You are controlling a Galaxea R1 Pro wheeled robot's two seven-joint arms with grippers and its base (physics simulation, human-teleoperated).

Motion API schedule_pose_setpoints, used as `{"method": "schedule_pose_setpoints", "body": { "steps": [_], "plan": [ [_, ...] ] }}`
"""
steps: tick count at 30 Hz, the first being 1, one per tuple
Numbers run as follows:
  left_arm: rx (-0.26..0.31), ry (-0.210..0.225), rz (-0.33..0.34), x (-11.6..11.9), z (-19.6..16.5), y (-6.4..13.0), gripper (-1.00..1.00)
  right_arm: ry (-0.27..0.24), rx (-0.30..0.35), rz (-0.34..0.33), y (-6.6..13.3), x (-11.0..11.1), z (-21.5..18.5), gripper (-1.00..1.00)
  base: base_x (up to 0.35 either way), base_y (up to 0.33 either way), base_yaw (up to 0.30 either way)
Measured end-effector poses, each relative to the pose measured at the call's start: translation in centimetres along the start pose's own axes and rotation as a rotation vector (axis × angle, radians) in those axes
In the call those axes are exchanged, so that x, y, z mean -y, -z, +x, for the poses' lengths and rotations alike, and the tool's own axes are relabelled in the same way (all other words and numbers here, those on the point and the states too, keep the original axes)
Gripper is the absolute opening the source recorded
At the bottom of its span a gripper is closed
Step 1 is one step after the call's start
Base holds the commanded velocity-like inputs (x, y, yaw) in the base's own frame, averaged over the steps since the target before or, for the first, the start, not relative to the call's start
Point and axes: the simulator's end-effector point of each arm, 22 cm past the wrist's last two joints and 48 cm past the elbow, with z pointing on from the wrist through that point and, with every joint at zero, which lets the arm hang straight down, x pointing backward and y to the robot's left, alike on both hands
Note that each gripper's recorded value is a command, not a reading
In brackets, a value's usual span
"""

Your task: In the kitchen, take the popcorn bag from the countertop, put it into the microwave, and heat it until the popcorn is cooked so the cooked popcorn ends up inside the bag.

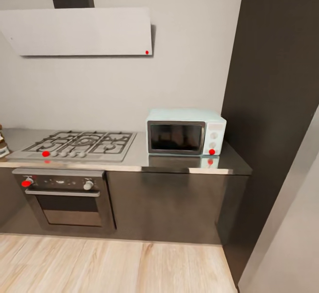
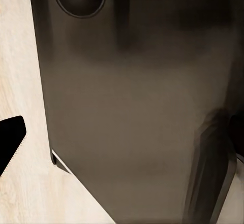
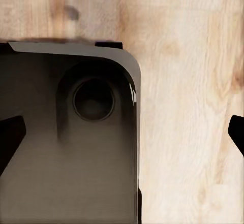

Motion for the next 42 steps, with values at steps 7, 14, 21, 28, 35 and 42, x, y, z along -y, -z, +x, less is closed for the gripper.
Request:
{"method": "schedule_pose_setpoints", "body": {
  "steps": [7,14,21,28,35,42],
  "plan": [
    [0.000,0.000,0.001,0.0,0.0,0.0,1.00,0.000,-0.001,0.000,0.0,0.0,0.0,1.00,0.336,-0.004,0.000],
    [0.000,0.000,0.000,0.0,0.0,0.0,1.00,-0.002,0.031,0.000,0.0,0.0,-0.7,1.00,0.337,0.000,0.000],
    [0.000,0.002,0.000,0.0,0.0,0.0,1.00,-0.003,0.032,0.001,0.0,0.0,-0.7,1.00,0.197,0.000,-0.170],
    [0.001,0.001,0.000,0.0,-0.1,0.0,1.00,-0.002,0.031,0.000,0.0,0.0,-0.7,1.00,0.004,0.000,-0.155],
    [0.000,0.002,0.000,0.1,0.0,0.0,1.00,-0.004,0.109,0.001,-0.2,0.0,-4.2,1.00,0.000,0.000,-0.004],
    [0.001,0.002,0.000,0.1,-0.1,0.0,1.00,-0.002,0.394,-0.002,1.3,0.0,-17.5,1.00,0.000,0.000,0.000]
  ]
}}
